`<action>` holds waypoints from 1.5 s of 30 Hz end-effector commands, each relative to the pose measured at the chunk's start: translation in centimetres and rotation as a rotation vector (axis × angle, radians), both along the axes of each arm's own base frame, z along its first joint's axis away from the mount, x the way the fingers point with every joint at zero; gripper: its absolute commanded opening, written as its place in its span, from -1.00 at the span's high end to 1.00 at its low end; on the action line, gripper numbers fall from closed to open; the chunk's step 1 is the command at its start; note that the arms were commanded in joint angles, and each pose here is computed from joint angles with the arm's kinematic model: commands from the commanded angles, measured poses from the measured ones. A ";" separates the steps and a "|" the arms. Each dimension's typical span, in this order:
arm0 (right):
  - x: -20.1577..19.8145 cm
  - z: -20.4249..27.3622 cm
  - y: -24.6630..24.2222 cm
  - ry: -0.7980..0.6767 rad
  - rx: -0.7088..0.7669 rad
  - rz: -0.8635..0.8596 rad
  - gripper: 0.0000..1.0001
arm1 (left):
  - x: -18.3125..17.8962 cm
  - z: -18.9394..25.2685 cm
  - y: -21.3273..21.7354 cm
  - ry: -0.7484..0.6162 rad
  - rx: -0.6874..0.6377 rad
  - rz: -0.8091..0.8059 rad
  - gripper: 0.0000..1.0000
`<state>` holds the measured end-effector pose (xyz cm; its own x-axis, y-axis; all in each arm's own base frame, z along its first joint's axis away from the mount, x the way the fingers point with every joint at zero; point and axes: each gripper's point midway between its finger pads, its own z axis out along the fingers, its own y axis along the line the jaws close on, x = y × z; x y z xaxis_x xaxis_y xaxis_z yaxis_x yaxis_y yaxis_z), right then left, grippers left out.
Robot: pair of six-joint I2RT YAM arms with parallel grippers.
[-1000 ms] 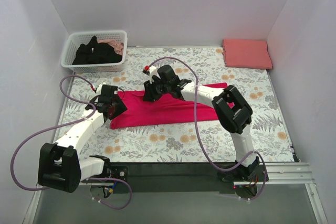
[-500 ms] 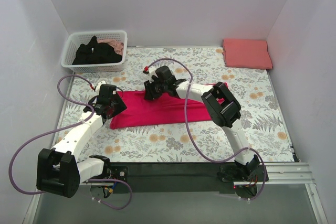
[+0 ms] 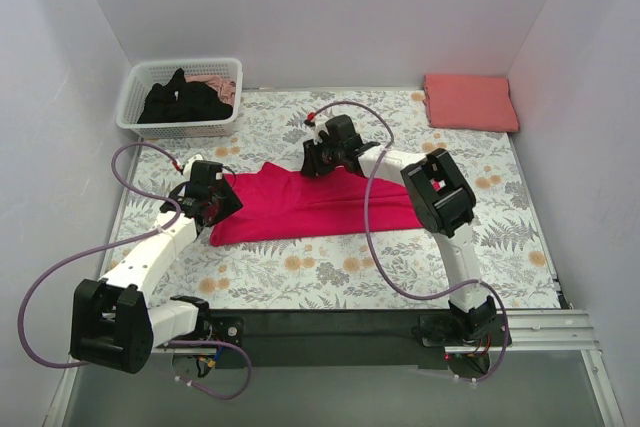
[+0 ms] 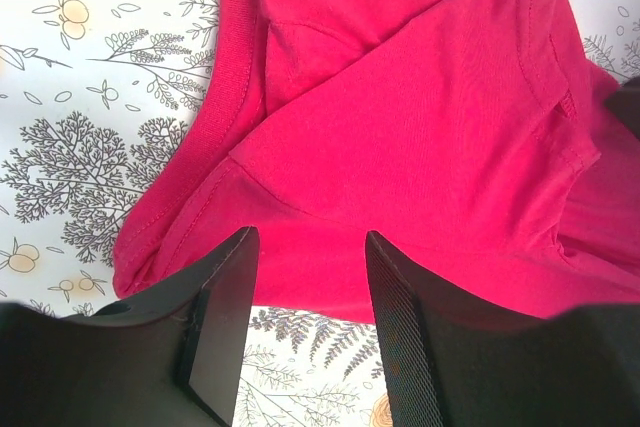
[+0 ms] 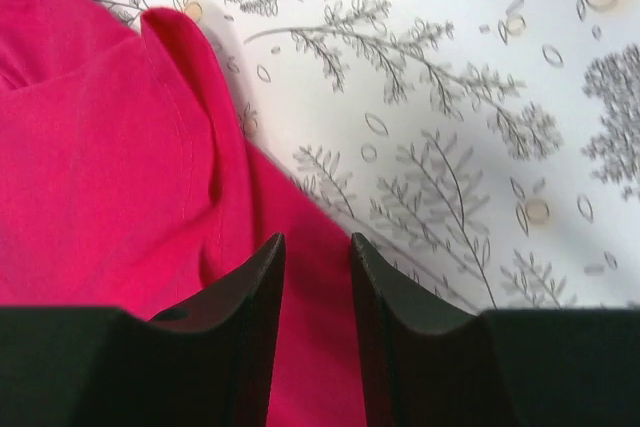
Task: Fold and stack the t-shirts
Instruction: Fold the tshirt
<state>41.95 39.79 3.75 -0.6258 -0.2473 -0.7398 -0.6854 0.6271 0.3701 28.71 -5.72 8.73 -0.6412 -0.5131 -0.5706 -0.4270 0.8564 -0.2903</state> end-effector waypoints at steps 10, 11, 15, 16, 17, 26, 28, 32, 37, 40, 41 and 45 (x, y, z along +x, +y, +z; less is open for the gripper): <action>-3.8 6.7 -0.4 0.028 0.126 0.014 0.15 | 0.1 -0.6 -0.1 0.017 -0.003 -0.009 0.01; -3.9 6.3 -0.4 0.052 0.113 -0.027 0.14 | 0.1 -0.6 0.0 0.015 -0.001 -0.007 0.01; -5.2 4.4 0.1 0.124 0.073 -0.114 0.11 | 0.1 -0.6 0.0 0.015 0.001 -0.008 0.01; -5.5 3.7 0.0 0.138 0.060 -0.136 0.08 | 0.1 -0.5 0.0 0.014 0.001 -0.010 0.01; -5.3 3.2 -0.2 0.137 0.044 -0.169 0.08 | 0.1 -0.5 0.0 0.012 -0.001 -0.009 0.01; -5.4 1.6 0.6 0.151 0.022 -0.206 0.08 | 0.1 -0.3 -0.1 0.004 -0.003 -0.013 0.00; -5.4 1.1 0.7 0.159 0.015 -0.210 0.12 | 0.0 -0.3 -0.1 0.004 -0.003 -0.013 0.00; -5.4 0.3 0.6 0.169 0.003 -0.229 0.21 | 0.0 -0.3 -0.1 0.005 -0.004 -0.016 0.00; -5.4 0.2 0.4 0.170 -0.001 -0.233 0.42 | 0.1 -0.2 -0.1 0.002 -0.005 -0.018 0.00; -5.6 0.8 0.2 0.163 0.004 -0.231 0.66 | 0.1 -0.1 -0.1 0.001 -0.006 -0.018 0.01; -5.6 1.0 0.1 0.157 0.003 -0.233 0.72 | 0.0 -0.2 -0.2 0.002 -0.006 -0.019 0.00; -5.9 2.2 -0.7 0.134 0.008 -0.246 0.97 | 0.0 -0.2 -0.2 0.002 -0.009 -0.019 0.00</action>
